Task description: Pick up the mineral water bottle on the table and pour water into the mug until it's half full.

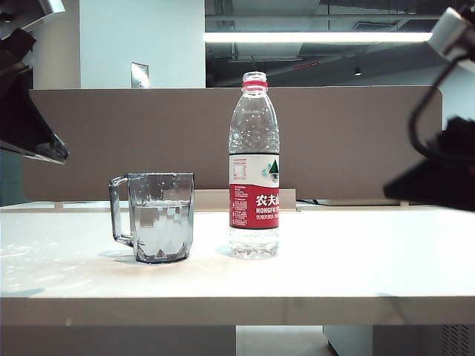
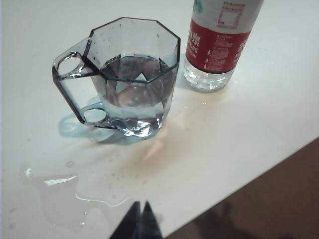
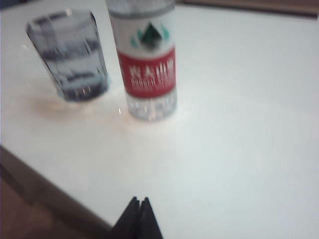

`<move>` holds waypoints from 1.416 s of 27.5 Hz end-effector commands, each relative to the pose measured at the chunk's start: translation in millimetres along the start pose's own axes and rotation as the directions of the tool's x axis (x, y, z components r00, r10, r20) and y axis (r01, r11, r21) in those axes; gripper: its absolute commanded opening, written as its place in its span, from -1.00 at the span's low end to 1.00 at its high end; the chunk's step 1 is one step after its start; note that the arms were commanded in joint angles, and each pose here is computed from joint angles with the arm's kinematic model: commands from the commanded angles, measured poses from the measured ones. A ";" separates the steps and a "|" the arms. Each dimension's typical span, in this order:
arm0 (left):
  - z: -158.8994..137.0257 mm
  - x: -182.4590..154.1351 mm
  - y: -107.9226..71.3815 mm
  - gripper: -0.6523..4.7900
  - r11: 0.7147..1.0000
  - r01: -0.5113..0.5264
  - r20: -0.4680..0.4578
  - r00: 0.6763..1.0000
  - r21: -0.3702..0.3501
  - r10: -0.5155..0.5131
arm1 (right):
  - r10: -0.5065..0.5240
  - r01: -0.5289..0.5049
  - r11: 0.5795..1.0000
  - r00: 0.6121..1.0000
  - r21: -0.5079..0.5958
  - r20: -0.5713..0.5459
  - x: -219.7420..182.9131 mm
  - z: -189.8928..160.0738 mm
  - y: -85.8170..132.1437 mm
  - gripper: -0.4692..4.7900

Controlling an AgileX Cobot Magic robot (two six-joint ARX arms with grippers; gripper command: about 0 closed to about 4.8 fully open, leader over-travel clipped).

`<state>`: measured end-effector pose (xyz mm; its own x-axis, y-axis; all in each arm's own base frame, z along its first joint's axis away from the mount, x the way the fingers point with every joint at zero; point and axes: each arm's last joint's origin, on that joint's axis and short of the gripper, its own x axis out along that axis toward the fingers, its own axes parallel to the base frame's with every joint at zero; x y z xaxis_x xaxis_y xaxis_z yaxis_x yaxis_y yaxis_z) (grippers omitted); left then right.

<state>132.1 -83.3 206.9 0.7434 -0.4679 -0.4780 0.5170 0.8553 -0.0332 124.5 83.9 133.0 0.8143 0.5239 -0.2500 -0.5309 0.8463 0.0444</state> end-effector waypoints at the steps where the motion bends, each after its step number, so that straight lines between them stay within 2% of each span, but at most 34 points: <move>1: 2.3 -0.5 0.0 -0.76 1.000 0.001 0.016 1.000 0.000 -0.001 | -0.036 0.037 0.999 0.995 0.006 -0.091 -6.9 -7.8 -5.1 -0.85; 4: 2.3 -0.5 0.1 -0.76 1.000 0.001 0.016 1.000 0.000 -0.001 | -0.093 0.096 0.995 0.988 0.020 -0.123 -13.8 -9.6 -13.1 -0.85; 6: 2.3 -0.5 0.0 -0.77 1.000 0.001 0.016 1.000 0.001 -0.001 | -0.171 0.179 0.983 0.972 0.041 -0.160 -21.4 -12.6 -23.6 -0.85; 9: 2.3 -0.5 0.0 -0.76 1.000 0.001 0.016 1.000 0.000 -0.001 | -0.291 0.305 0.949 0.945 0.081 -0.151 -35.6 -12.2 -38.1 -0.85; 15: 2.4 -0.5 0.0 -0.76 1.000 0.003 0.016 1.000 0.000 -0.003 | -0.399 0.412 0.904 0.908 0.113 -0.126 -50.0 -12.3 -47.6 -0.85; 20: 2.4 -0.5 0.0 -0.76 1.000 0.004 0.016 1.000 0.000 -0.004 | -0.416 0.426 0.897 0.904 0.120 -0.101 -56.2 -12.2 -47.4 -0.84; 22: 2.3 -0.5 0.0 -0.76 1.000 0.003 0.016 1.000 0.001 -0.003 | -0.401 0.405 0.906 0.914 0.122 -0.059 -57.9 -9.2 -46.2 -0.84; 32: 2.4 -0.5 0.0 -0.76 1.000 0.004 0.016 1.000 0.001 -0.004 | -0.414 0.405 0.906 0.908 0.122 0.061 -64.5 -1.2 -44.4 -0.84; 39: 2.4 -0.6 0.0 -0.76 1.000 0.004 0.017 1.000 0.000 -0.004 | -0.425 0.416 0.901 0.903 0.121 0.064 -64.8 -1.0 -44.6 -0.84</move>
<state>132.1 -83.3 206.9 0.7430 -0.4681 -0.4784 0.5173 0.8552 -0.0334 94.8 12.2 147.5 0.9744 0.1248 -0.1868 -0.1165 0.9917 0.0546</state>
